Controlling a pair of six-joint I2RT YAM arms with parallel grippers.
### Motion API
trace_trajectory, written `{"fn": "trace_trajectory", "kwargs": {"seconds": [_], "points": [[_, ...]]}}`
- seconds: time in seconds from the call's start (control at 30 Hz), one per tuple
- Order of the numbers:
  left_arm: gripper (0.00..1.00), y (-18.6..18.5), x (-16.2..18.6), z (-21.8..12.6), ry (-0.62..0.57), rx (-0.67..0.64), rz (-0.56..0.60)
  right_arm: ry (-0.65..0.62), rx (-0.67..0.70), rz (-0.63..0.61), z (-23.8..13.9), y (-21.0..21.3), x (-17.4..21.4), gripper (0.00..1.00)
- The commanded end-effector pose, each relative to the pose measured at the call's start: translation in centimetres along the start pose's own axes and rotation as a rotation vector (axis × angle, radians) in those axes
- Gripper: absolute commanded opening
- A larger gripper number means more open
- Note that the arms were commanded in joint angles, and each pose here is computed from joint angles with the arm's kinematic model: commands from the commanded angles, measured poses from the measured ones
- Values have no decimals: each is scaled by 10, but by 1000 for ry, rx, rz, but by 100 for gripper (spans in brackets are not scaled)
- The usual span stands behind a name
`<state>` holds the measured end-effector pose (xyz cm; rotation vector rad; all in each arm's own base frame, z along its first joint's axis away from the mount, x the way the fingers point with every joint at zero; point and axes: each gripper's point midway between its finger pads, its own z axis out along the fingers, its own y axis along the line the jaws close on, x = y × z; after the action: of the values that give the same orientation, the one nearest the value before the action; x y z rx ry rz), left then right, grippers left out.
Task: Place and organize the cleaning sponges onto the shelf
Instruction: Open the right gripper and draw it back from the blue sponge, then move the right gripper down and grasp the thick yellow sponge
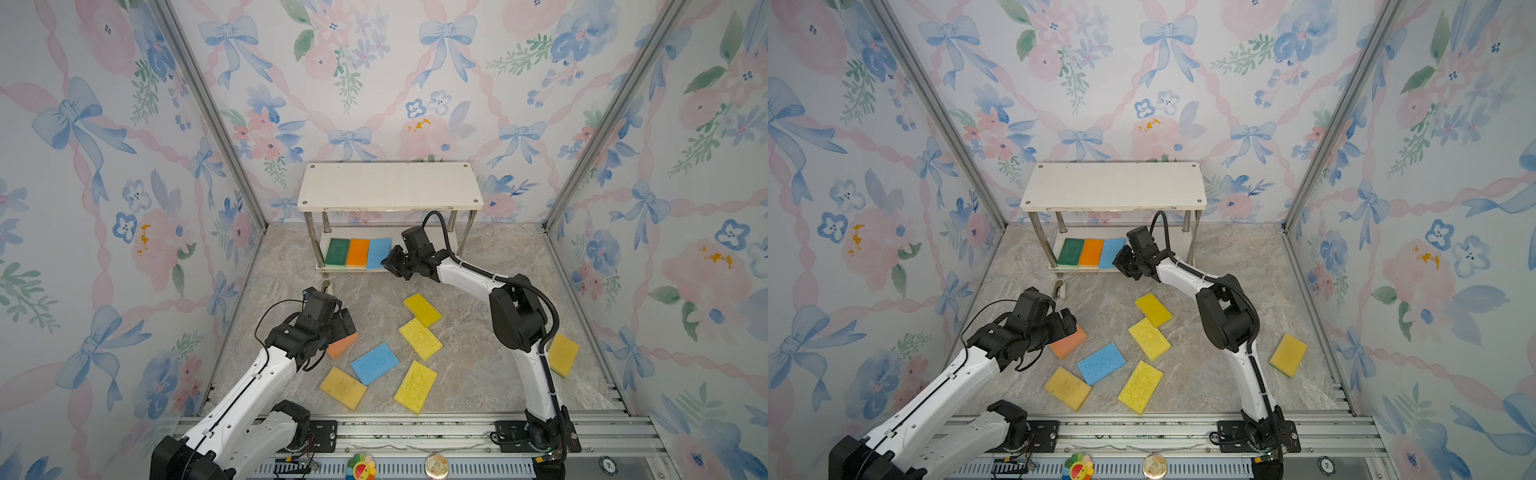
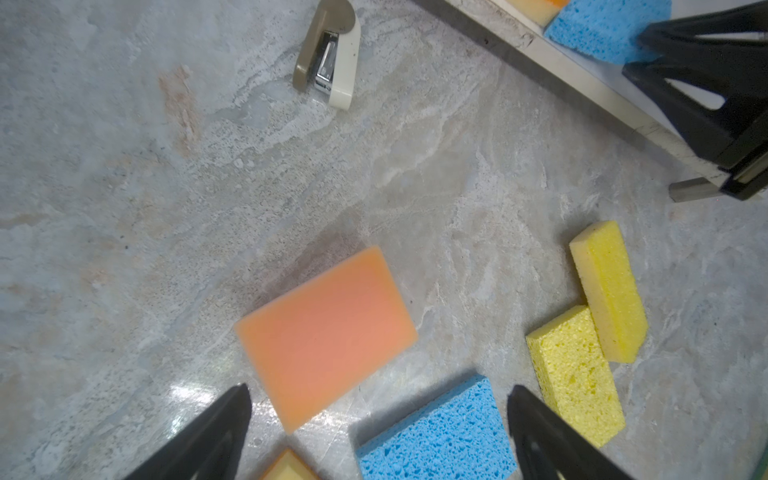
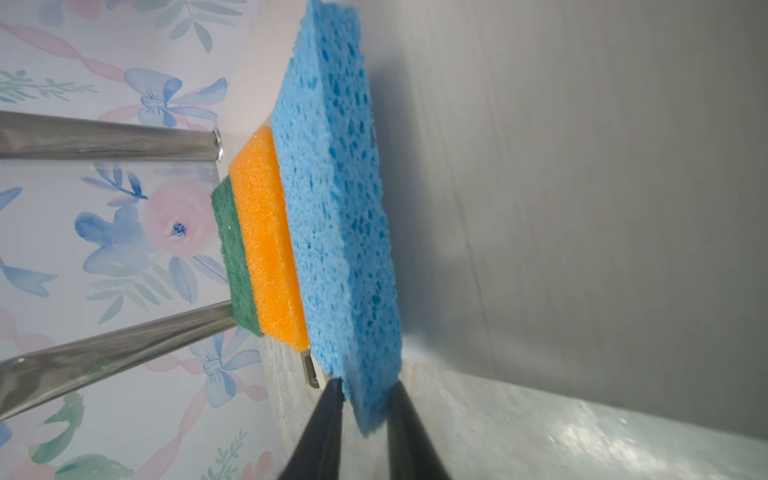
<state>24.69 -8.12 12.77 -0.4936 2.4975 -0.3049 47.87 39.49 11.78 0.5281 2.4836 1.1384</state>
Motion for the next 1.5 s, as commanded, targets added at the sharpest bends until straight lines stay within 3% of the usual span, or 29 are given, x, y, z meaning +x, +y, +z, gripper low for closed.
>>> {"fn": "trace_trajectory", "kwargs": {"seconds": [0.0,0.13,0.33,0.6,0.8,1.0,1.13,1.3,1.47], "points": [[98,0,-3,-3,-9,-15,25,1,13,-3,8,-6,-7,34],[98,0,-3,-3,-8,-15,23,-5,17,-3,4,-7,-10,47],[98,1,-2,-3,-6,-14,16,-5,11,5,-4,-10,-7,56],[98,-4,-3,-5,-6,8,5,-15,27,-34,-38,-17,2,58],[98,-16,-2,-4,11,65,29,5,112,-106,-89,-36,20,61],[98,-40,9,6,75,191,43,161,357,-249,-155,-103,47,64],[98,-67,21,14,158,314,58,307,388,-320,-184,-141,65,62],[98,-97,29,16,210,435,74,428,371,-441,-188,-162,78,56],[98,-113,32,18,228,487,49,416,360,-477,-172,-169,65,52]]}}
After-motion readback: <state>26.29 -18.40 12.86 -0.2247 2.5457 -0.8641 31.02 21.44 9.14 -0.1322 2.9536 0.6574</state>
